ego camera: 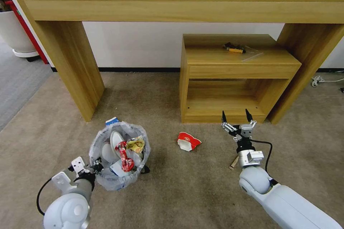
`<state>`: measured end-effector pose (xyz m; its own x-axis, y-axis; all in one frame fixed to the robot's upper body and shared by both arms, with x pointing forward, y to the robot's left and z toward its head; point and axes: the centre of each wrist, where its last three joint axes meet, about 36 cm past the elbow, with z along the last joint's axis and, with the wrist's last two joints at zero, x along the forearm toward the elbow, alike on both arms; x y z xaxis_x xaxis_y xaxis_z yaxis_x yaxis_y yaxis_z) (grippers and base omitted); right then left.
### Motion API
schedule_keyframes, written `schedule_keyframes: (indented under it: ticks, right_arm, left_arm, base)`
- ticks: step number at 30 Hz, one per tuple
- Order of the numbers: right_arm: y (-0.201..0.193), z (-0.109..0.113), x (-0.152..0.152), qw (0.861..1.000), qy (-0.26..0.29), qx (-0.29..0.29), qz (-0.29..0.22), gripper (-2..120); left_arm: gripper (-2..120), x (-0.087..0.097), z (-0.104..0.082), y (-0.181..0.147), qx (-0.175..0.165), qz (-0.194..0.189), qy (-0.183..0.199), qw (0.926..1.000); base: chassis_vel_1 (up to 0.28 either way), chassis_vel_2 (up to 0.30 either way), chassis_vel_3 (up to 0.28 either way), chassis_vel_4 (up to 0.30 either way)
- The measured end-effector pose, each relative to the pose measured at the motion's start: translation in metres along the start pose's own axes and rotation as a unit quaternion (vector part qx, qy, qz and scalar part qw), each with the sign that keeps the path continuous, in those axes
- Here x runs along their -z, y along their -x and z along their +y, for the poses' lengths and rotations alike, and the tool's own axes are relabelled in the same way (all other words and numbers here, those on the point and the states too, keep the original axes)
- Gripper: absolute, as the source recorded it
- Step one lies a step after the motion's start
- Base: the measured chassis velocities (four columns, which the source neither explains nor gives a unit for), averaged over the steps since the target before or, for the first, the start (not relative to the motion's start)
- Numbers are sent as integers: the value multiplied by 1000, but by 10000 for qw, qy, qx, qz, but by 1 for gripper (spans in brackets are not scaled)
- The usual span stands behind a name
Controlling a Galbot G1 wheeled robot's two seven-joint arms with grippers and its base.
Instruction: Pick up the trash bin and place the garbage on the floor into it.
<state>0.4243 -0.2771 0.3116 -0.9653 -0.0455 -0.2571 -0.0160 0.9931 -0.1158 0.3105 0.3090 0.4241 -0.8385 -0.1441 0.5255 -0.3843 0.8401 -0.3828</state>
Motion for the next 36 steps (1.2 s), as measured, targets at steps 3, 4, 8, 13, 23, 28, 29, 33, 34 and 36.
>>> schedule_keyframes:
  ticks: [3, 4, 8, 13, 23, 28, 29, 33, 34, 36]
  right_arm:
    - [-2, 1, -3, 10000, -15, 6, 40, 100]
    - [-2, 1, -7, 10000, -60, 22, 35, 100]
    - [-3, 5, -8, 10000, -22, 34, 79, 99]
    - [-2, 5, -10, 10000, -45, 51, 65, 98]
    - [-4, 4, -14, 9999, -68, 68, 47, 90]
    - [-4, 4, -13, 9999, -65, 106, 39, 90]
    - [-4, 4, -13, 9999, -65, 106, 39, 90]
    - [-4, 7, -14, 9998, -85, 155, 25, 92]
    - [-4, 7, -14, 9998, -85, 155, 25, 92]
    - [-4, 7, -14, 9998, -84, 160, 26, 92]
  left_arm:
    - [0, 5, 6, -2, 55, -43, 2, 10000]
    - [0, 7, 7, -3, 65, -58, 3, 10000]
    - [0, 6, 7, -3, 64, -53, -14, 10000]
    - [0, 4, 6, -2, 64, -35, -35, 10000]
    - [0, 2, 6, -1, 70, -26, -46, 10000]
    - [0, 2, 5, 0, 66, -29, -58, 10000]
    - [0, 2, 5, 0, 66, -29, -58, 10000]
    - [0, 4, 6, -1, 64, -58, -71, 9999]
    - [0, 4, 6, -1, 64, -58, -71, 9999]
    - [0, 6, 7, -2, 64, -77, -75, 9999]
  base:
    - [0, 0, 0, 0]
    - [0, 0, 0, 0]
    - [14, 7, -8, -12]
    - [67, 69, -65, -72]
    - [84, 92, -85, -90]
    - [63, 59, -82, -62]
    - [65, 61, -63, -39]
    - [69, 62, -57, -53]
    - [67, 69, -50, -64]
    - [71, 68, -60, -68]
